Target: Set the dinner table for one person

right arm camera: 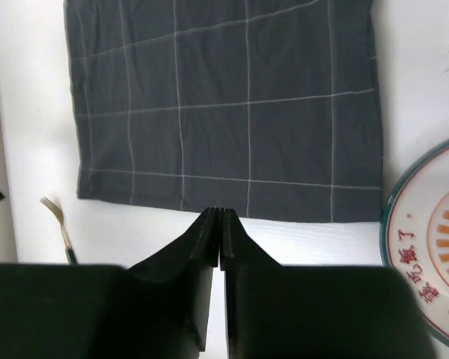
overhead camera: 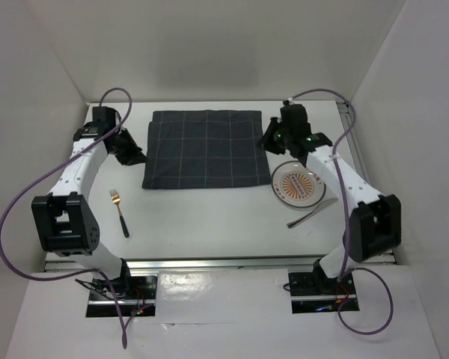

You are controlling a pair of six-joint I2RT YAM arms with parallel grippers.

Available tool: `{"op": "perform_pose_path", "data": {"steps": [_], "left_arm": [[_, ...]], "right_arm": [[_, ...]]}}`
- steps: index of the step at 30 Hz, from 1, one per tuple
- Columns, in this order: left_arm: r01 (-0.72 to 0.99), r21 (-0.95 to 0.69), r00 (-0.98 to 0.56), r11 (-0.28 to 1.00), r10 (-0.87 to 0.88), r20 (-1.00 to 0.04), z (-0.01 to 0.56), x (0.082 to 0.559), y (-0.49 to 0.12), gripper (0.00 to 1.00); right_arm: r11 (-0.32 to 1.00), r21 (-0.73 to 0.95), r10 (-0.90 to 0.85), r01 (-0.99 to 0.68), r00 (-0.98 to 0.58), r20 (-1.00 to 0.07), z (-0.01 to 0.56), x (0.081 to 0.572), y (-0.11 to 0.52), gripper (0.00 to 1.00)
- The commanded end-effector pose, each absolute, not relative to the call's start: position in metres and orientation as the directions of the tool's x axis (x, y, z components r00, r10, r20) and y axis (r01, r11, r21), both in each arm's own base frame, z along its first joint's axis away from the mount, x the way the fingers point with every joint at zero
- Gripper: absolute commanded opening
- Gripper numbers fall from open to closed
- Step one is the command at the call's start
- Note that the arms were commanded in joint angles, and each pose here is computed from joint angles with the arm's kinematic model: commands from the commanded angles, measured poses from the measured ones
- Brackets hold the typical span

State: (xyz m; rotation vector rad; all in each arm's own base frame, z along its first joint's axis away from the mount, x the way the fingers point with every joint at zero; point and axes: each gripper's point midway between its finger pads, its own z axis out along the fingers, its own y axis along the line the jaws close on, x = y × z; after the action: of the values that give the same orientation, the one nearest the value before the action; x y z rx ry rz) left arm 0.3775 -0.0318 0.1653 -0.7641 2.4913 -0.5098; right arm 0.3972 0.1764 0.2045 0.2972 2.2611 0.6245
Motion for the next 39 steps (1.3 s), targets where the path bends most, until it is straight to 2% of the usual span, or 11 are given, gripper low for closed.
{"op": "perform_pose_path", "data": {"steps": [1, 3, 4, 10, 18, 22, 26, 34, 39], "left_arm": [[-0.397, -0.442, -0.784, 0.804, -0.548, -0.292, 0.139, 0.394, -0.056, 0.16], [-0.404, -0.438, -0.791, 0.803, -0.548, -0.274, 0.128, 0.405, -0.060, 0.00], [-0.410, -0.432, -0.800, 0.803, -0.544, -0.253, 0.118, 0.413, -0.066, 0.00], [-0.462, -0.366, -0.802, 0.808, -0.557, -0.216, 0.081, 0.422, -0.063, 0.00], [-0.494, -0.308, -0.826, 0.813, -0.549, -0.124, 0.034, 0.398, -0.066, 0.00], [-0.513, -0.263, -0.828, 0.817, -0.552, -0.102, 0.020, 0.386, -0.061, 0.00], [-0.538, -0.198, -0.833, 0.819, -0.553, -0.026, -0.002, 0.356, -0.058, 0.00], [-0.555, -0.165, -0.828, 0.816, -0.561, 0.007, -0.005, 0.316, -0.056, 0.00], [-0.555, -0.170, -0.828, 0.814, -0.560, 0.021, -0.002, 0.290, -0.057, 0.00]], "right_arm": [[0.897, 0.442, 0.289, 0.005, -0.762, -0.579, 0.173, 0.422, 0.203, 0.12], [0.912, 0.408, 0.267, 0.033, -0.804, -0.532, 0.150, 0.430, 0.209, 0.08], [0.920, 0.391, 0.251, 0.035, -0.818, -0.517, 0.135, 0.442, 0.214, 0.05], [0.931, 0.360, 0.230, 0.056, -0.857, -0.461, 0.086, 0.451, 0.222, 0.05], [0.951, 0.285, 0.221, 0.120, -0.908, -0.355, 0.021, 0.408, 0.210, 0.02], [0.959, 0.247, 0.219, 0.140, -0.919, -0.329, 0.009, 0.386, 0.200, 0.01], [0.961, 0.229, 0.218, 0.154, -0.932, -0.289, 0.000, 0.359, 0.197, 0.01], [0.967, 0.189, 0.214, 0.169, -0.944, -0.250, -0.008, 0.317, 0.186, 0.01], [0.970, 0.167, 0.214, 0.176, -0.943, -0.255, -0.008, 0.311, 0.179, 0.01]]}}
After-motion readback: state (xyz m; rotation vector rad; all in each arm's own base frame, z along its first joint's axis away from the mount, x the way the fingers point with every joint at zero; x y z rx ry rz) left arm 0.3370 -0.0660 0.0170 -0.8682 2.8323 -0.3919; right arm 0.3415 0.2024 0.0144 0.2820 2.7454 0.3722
